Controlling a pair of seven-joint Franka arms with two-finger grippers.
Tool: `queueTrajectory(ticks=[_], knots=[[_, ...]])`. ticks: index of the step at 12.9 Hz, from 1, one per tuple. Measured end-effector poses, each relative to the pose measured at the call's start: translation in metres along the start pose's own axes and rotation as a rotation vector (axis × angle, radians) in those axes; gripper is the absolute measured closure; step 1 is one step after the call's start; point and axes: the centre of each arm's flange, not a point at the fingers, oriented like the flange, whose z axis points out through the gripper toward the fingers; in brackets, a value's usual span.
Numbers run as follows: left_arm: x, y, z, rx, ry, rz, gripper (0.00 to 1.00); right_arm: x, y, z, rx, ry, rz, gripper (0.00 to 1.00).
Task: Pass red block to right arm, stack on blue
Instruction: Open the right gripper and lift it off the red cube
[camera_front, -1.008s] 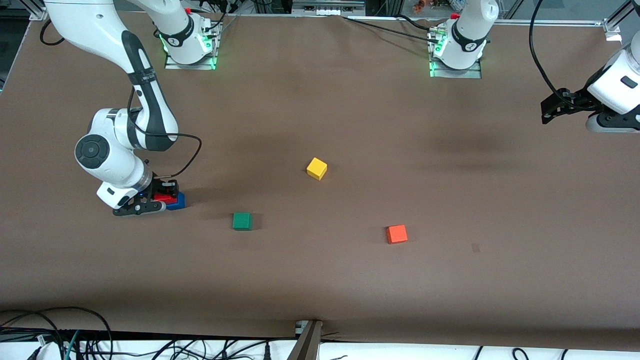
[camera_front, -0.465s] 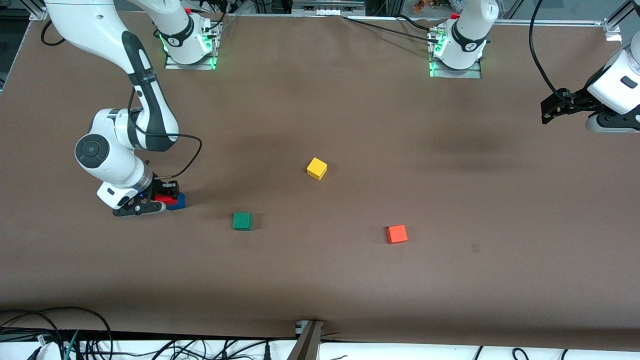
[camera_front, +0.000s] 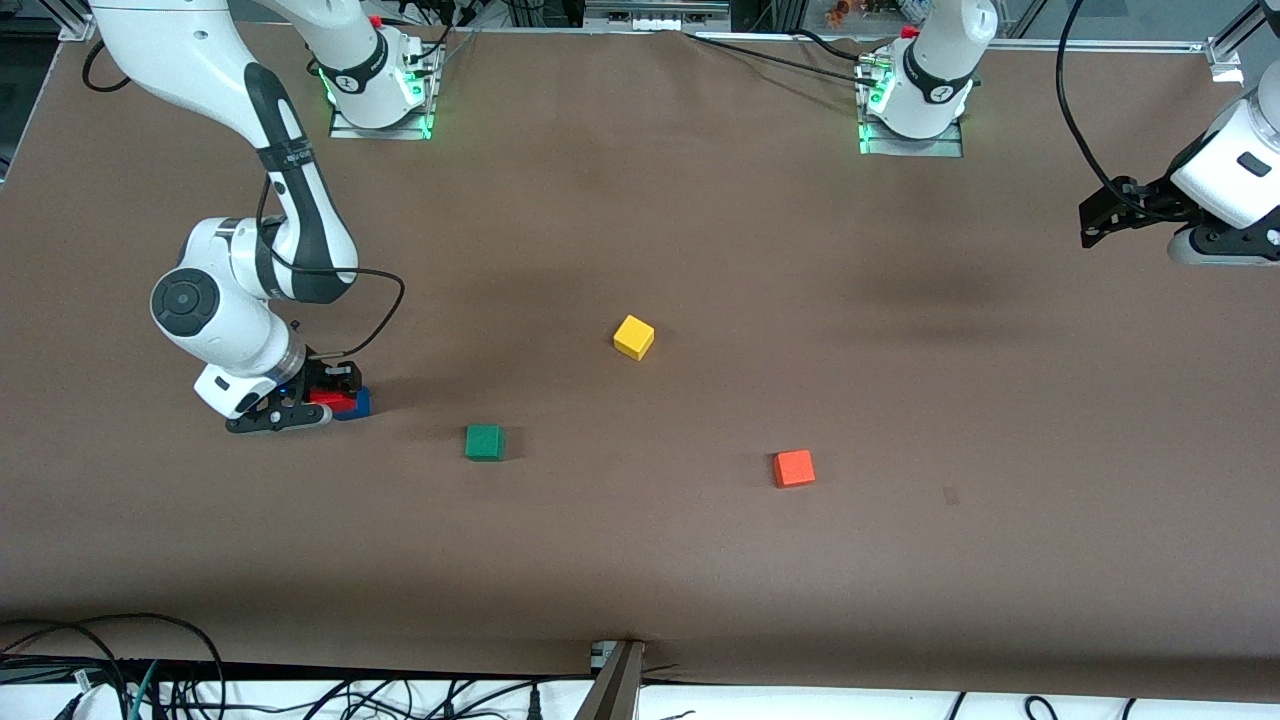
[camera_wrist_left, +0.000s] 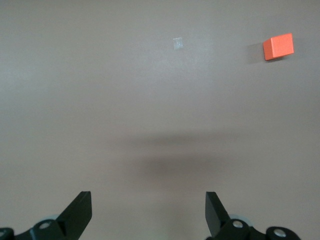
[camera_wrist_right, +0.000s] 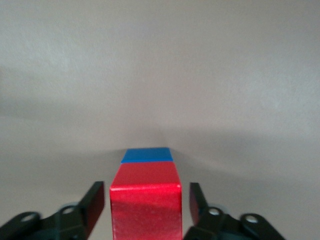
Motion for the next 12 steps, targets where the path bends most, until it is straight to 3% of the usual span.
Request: queueTrajectory(ticks=[2,5,8,12], knots=[[0.0,0.001,-0.001,0.0,0.0,0.001,0.0,0.009,0.0,-0.014,0.002,0.019,-0.002,0.0],[-0.001,0.018,-0.006,0.003,0.002,0.03,0.0,0.023,-0.003,-0.051,0.022,-0.046,-0.008,0.0],[-0.001,0.022,-0.007,0.004,0.002,0.037,0.0,0.035,-0.002,-0.121,0.051,-0.16,-0.012,0.0],[-0.001,0.022,-0.007,0.004,0.002,0.035,0.0,0.033,0.028,-0.225,0.059,-0.254,0.025,0.0]])
